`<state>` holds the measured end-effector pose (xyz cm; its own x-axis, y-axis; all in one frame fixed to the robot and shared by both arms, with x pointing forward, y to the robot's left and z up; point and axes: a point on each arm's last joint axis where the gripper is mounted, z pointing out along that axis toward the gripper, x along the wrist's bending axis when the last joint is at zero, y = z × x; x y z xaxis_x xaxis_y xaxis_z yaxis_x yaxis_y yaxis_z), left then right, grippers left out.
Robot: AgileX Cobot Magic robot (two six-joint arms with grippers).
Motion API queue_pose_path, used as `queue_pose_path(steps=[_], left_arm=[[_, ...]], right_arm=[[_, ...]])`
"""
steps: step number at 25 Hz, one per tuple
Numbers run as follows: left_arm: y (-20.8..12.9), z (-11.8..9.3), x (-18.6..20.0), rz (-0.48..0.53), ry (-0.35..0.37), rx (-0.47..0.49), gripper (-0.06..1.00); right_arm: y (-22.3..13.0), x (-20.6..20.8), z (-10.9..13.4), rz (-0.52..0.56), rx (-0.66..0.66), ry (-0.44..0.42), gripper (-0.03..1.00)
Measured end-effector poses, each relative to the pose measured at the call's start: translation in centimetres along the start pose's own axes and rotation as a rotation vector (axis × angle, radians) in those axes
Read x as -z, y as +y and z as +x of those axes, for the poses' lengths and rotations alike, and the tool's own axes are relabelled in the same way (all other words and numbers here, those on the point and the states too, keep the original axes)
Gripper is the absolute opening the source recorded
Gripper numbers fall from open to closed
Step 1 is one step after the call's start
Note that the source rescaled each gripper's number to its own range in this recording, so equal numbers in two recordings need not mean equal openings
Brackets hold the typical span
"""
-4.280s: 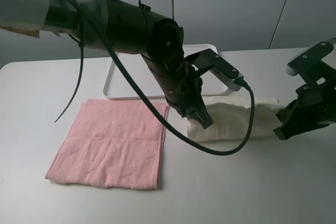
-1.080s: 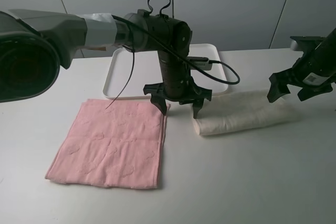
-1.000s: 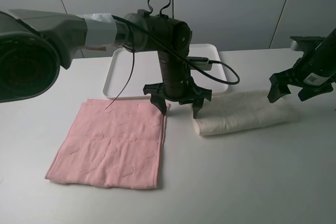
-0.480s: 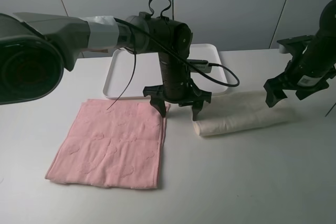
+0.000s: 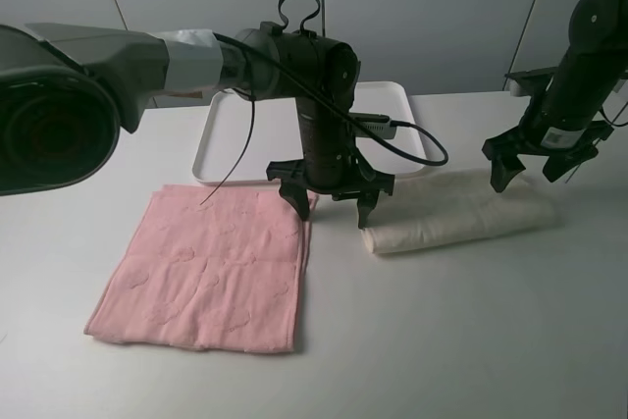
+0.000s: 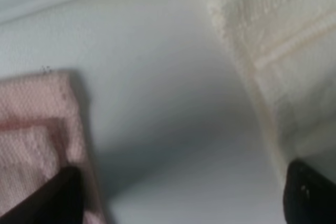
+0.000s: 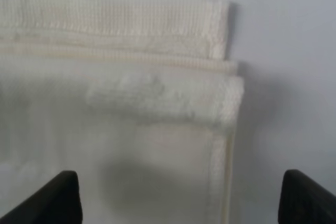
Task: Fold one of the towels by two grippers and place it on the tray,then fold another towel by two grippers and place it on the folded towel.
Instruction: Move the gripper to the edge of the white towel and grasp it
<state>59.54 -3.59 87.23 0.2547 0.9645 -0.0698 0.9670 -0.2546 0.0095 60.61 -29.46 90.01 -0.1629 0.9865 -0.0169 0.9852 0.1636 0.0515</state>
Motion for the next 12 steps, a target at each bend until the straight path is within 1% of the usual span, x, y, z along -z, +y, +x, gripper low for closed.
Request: queue_pose_path(steps=[3, 6, 9, 12], left_arm=[[0.0, 0.0, 0.0, 0.0, 0.0, -0.002, 0.99], [0.0, 0.0, 0.0, 0.0, 0.0, -0.008, 0.99], [0.0, 0.0, 0.0, 0.0, 0.0, -0.013, 0.99], [0.0, 0.0, 0.0, 0.0, 0.0, -0.015, 0.99]], right_arm=[[0.5, -0.2, -0.6, -0.005, -0.013, -0.002, 0.81], [0.3, -0.1, -2.1, -0.004, -0.055, 0.005, 0.81], [0.0, -0.5, -3.3, 0.005, -0.116, 0.049, 0.81], [0.0, -0.9, -3.3, 0.011, -0.12, 0.085, 0.79]])
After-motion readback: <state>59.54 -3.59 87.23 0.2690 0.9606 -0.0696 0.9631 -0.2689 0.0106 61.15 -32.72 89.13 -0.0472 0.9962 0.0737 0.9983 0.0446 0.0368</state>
